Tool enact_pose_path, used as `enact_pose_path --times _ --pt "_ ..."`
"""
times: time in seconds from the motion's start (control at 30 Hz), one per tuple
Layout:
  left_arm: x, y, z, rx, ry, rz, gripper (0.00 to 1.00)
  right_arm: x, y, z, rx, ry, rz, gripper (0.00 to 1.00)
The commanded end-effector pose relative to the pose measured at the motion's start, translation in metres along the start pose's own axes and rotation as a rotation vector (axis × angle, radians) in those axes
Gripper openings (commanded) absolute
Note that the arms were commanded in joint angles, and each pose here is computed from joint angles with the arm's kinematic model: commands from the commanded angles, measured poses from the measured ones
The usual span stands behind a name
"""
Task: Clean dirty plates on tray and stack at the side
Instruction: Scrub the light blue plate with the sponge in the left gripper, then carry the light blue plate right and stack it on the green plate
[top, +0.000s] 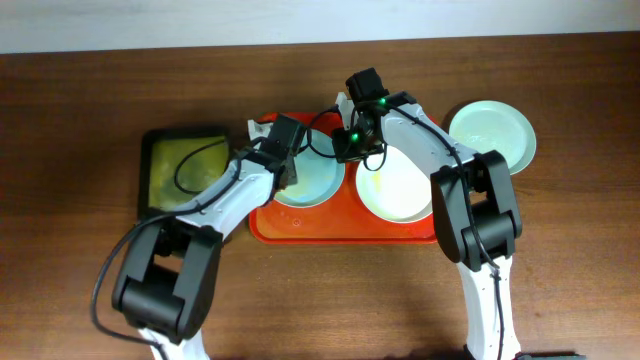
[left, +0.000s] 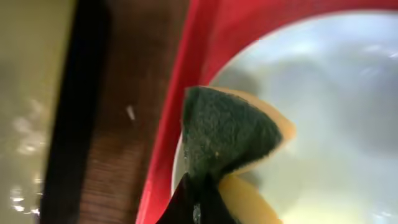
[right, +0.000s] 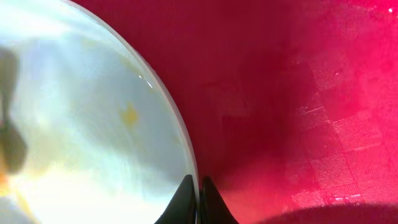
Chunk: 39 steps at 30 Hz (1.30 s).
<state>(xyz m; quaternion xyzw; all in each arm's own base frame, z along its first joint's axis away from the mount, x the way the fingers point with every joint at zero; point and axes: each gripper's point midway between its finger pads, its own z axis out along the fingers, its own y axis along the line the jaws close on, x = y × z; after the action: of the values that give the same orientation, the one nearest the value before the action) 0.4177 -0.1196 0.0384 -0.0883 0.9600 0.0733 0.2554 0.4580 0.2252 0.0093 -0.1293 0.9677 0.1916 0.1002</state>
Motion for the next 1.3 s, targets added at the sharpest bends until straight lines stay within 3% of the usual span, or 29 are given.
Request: enact_pose_path --times 0.0,0.07,0.17,0.37,0.6,0.73,0.93,1.0,1.07,1.2,1.27 --pt "-0.039 0.01 -0.049 0.041 -0.132 -0.04 0.0 -0.005 -0.001 -0.001 0.025 -0.019 -0.013 0.04" --pt "-0.055 0.017 -0.078 0.108 -0.171 -0.085 0.0 -0.017 0.005 -0.021 0.036 -0.06 -0.075 0.04" --pt "-0.074 0.051 -0.104 0.165 -0.192 -0.178 0.0 -0.033 0.003 -0.063 0.221 -0.135 -0.21 0.04" --pt "-0.054 0.139 -0.075 0.009 -0.039 -0.315 0.0 -0.053 0.037 -0.139 0.763 -0.282 -0.517 0.04" --pt "-0.047 0.163 -0.055 -0.043 0.008 -0.359 0.0 -0.063 0.096 -0.205 1.32 -0.387 -0.725 0.04" --pt "-0.045 0.163 -0.051 -0.049 0.019 -0.356 0.0 -0.063 0.129 -0.223 1.449 -0.392 -0.819 0.04" --pt "-0.043 0.163 -0.047 -0.052 0.029 -0.354 0.0 -0.067 0.113 -0.22 1.396 -0.439 -0.726 0.04" --pt "-0.043 0.163 -0.047 -0.052 0.029 -0.353 0.0 -0.069 0.087 -0.181 1.132 -0.409 -0.688 0.04" --pt "-0.042 0.163 -0.048 -0.055 0.035 -0.352 0.0 -0.068 0.056 -0.162 0.907 -0.415 -0.491 0.04" --pt "-0.04 0.168 -0.048 -0.082 0.036 -0.342 0.0 -0.072 0.011 -0.182 0.36 -0.441 -0.104 0.04" --pt "-0.039 0.168 -0.048 -0.083 0.038 -0.341 0.0 -0.069 -0.041 -0.207 0.214 -0.445 0.088 0.04"
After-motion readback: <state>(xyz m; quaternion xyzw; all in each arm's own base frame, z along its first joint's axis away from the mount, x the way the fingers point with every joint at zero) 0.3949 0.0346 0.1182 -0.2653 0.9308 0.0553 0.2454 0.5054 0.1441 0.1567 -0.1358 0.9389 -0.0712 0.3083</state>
